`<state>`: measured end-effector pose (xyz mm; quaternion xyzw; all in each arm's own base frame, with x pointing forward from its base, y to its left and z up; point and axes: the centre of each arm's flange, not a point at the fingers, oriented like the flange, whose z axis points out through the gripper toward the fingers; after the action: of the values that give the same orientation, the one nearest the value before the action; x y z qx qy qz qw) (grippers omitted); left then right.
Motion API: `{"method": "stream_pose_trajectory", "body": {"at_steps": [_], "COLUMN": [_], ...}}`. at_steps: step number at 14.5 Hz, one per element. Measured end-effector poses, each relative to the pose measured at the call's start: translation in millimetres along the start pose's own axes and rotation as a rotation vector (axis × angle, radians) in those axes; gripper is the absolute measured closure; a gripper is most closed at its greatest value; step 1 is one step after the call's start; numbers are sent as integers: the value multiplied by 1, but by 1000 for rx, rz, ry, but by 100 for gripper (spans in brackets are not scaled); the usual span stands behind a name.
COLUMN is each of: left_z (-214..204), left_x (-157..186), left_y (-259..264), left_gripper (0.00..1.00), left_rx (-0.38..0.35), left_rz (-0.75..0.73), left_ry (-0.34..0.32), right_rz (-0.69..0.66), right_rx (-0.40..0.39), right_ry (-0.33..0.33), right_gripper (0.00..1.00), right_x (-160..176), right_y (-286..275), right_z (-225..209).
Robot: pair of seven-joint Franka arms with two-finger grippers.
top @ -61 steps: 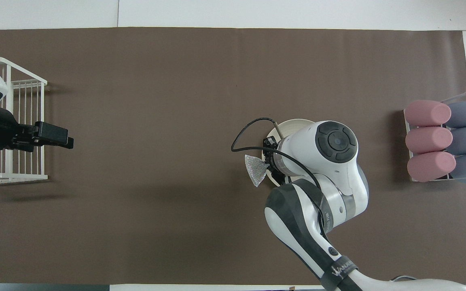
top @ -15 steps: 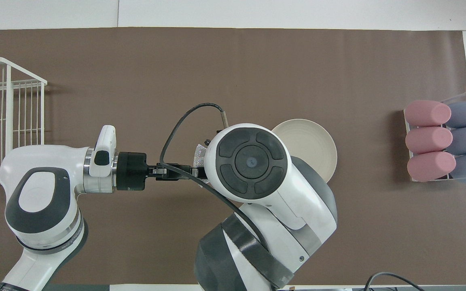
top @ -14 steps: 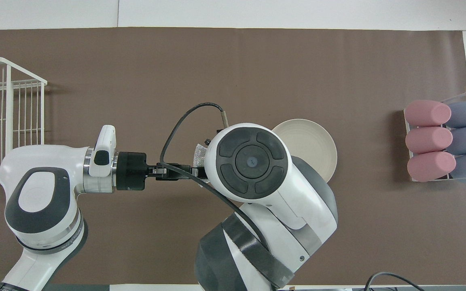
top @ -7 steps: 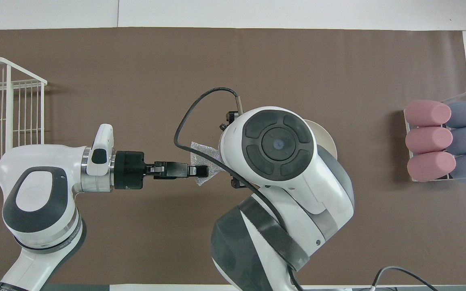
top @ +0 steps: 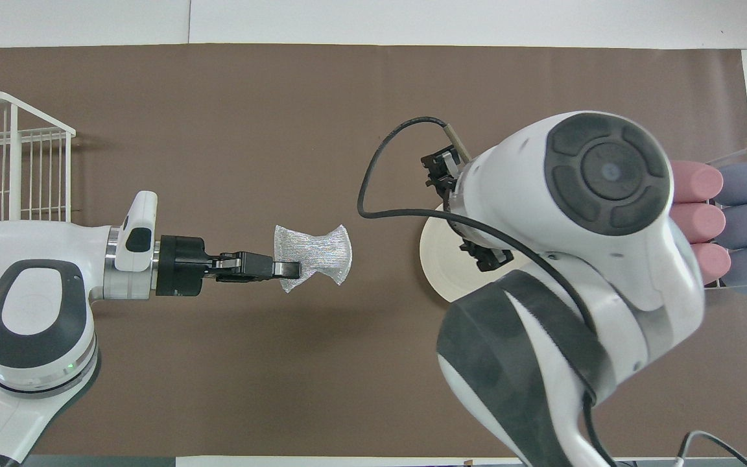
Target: Wipe plate with sponge
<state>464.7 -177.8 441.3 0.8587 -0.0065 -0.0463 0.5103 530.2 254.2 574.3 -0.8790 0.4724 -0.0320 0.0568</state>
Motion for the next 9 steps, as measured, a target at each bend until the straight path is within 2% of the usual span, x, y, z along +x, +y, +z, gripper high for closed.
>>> {"method": "stream_pose_trajectory", "body": {"at_steps": [4,5,7,9], "left_z": [-51,-59,-71,-82], "left_x": [17,19,22,25], "left_y": [24,30,36,38], "left_gripper": [94,94,94,94], "left_rx": [246,316,463,614], "left_rz": [-57,-59,-48,-49], "left_ry": [37,42,48,47], "right_rz": [-433,-521,-658,-763], "right_rx": [-13,-38,-120,-161], "right_ry": [36,29,-25,-75], "right_gripper": [0,0,0,0], "right_x": [62,74,104,147], "right_y": [38,48,73,99], "right_z": [-37,-41,-41,-38]}}
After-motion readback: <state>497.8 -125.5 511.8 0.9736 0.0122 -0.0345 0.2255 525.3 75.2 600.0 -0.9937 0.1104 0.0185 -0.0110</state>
